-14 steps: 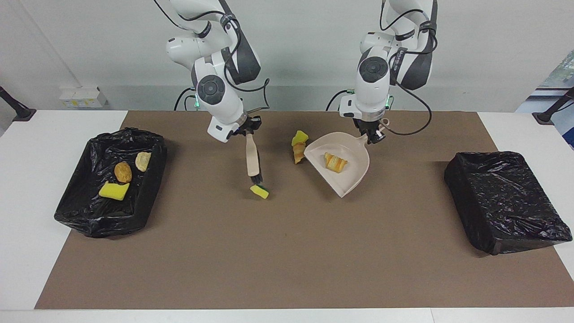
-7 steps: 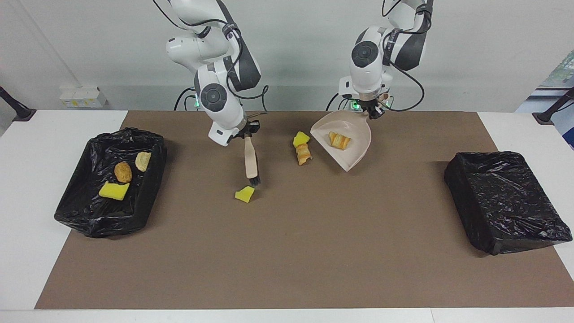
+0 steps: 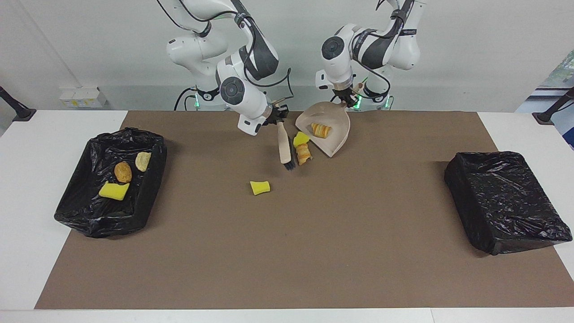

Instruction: Sweep and dump trash in bin

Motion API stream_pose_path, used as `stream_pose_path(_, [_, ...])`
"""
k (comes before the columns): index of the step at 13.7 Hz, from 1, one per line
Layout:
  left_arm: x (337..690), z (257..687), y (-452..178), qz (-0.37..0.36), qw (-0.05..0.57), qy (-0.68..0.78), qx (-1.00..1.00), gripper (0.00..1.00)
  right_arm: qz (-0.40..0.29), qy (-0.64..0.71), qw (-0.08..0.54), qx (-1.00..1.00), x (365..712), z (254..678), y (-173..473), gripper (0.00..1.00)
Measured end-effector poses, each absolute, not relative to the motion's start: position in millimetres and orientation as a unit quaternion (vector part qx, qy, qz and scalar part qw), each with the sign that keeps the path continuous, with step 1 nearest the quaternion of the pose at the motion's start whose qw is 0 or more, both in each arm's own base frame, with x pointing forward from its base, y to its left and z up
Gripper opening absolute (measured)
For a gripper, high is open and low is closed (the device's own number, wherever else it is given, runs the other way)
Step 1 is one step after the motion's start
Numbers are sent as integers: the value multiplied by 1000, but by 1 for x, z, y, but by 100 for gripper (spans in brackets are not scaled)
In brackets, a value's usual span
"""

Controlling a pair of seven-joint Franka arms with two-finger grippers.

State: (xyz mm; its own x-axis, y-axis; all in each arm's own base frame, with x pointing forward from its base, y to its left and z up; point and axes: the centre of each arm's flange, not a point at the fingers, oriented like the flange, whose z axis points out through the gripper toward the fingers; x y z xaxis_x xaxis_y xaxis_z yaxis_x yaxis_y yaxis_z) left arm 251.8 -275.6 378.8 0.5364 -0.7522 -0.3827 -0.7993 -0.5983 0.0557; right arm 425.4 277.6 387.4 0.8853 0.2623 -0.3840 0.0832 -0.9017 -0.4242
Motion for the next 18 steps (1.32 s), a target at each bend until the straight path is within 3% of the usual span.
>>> stream_pose_path(2, [257,365,-284,186,38,432,-882,32,211,-95,191,-954,432,392,272,26])
stream_pose_path(5, [278,351,-295,180,27,419,-890,32,183,-119,110,-970,447,393,253,26])
stream_pose_path(11, [386,345,-331,161,13,391,-906,32,152,-152,-19,-976,492,377,219,26])
stream_pose_path(15, [411,334,-349,170,29,445,-879,32,152,-189,-102,-965,522,342,216,26])
stream_pose_path(18, [425,333,-356,166,29,497,-851,32,160,-199,-116,-960,527,325,221,26])
